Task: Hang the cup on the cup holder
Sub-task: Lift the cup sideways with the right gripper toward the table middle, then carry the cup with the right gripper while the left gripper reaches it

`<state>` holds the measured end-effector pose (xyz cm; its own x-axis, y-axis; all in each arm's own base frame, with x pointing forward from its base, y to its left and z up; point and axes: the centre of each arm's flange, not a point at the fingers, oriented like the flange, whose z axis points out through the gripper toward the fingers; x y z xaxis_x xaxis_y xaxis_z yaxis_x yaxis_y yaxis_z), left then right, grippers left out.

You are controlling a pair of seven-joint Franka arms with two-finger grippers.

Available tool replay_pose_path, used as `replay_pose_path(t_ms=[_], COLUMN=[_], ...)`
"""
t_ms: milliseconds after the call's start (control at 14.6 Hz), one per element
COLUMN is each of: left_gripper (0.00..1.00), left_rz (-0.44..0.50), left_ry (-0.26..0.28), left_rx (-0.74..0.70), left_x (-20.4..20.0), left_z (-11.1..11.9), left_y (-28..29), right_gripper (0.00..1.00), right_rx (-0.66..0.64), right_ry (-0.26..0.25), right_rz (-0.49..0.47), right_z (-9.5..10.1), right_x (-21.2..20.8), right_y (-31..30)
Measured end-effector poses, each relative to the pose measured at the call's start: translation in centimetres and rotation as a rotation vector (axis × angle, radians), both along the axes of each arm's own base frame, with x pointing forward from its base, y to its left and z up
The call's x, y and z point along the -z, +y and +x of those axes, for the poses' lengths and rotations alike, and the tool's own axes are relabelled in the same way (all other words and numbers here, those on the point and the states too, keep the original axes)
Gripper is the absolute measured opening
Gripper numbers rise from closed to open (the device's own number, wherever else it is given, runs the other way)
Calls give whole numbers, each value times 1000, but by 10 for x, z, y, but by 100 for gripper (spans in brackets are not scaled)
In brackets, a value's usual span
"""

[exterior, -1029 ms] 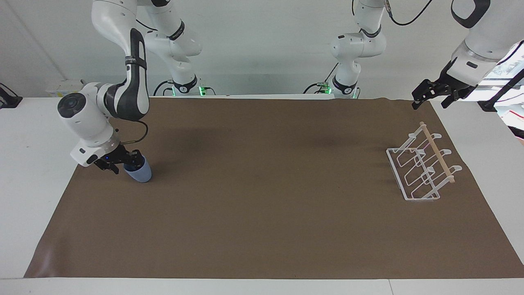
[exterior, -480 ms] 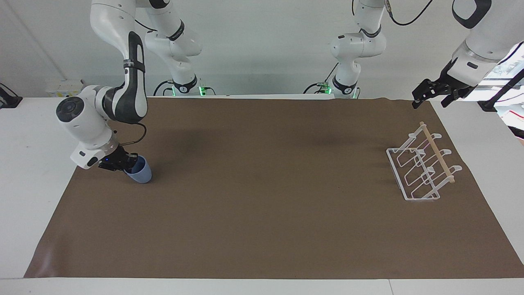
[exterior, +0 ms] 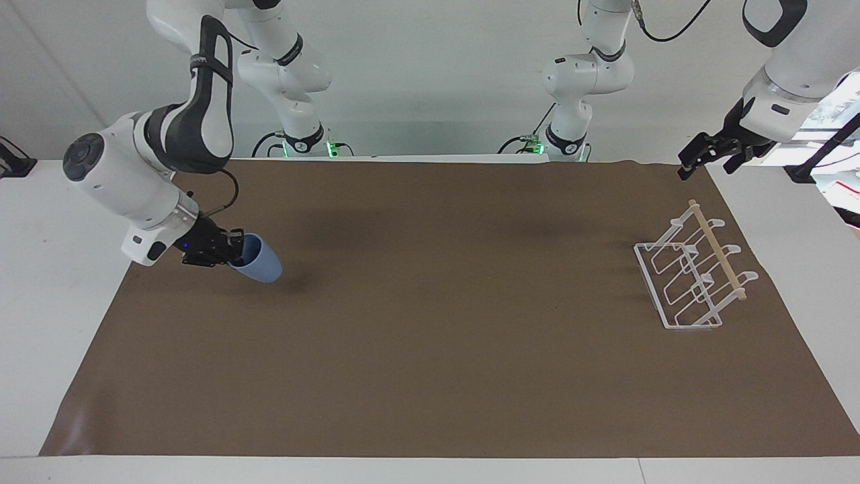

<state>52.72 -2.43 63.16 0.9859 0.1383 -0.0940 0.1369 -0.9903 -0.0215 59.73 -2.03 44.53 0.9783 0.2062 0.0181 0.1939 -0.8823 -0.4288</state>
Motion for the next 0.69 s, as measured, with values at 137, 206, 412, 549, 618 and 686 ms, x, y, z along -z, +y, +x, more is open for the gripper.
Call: replay_pose_path(t_ms=[137,206,412,549,618,686], left_gripper=[100,100,100,100,100,100], left_rz=[12,19,10,-50,-82,-106], left_ry=[-2,-3,9,56,90,124], left_rx=[-128,-215,-465,-653,-751,-844], left_x=[0,0,-1,-3,-4,-5], left_z=[-1,-3,-10,-14,-16,-17], left_y=[-21,-35,-78,-99,-106,-111], right_gripper=[5,5,5,5,5,5], right_rx=[6,23,109,206,249,289], right_ry=[6,27,110,154,177,196], right_rz=[144,207,418,580,644,695], right_z=[2,2,-9,-23,-33,-44], right_x=[-3,-4,-1,5,8,11], right_y=[49,76,162,217,243,269])
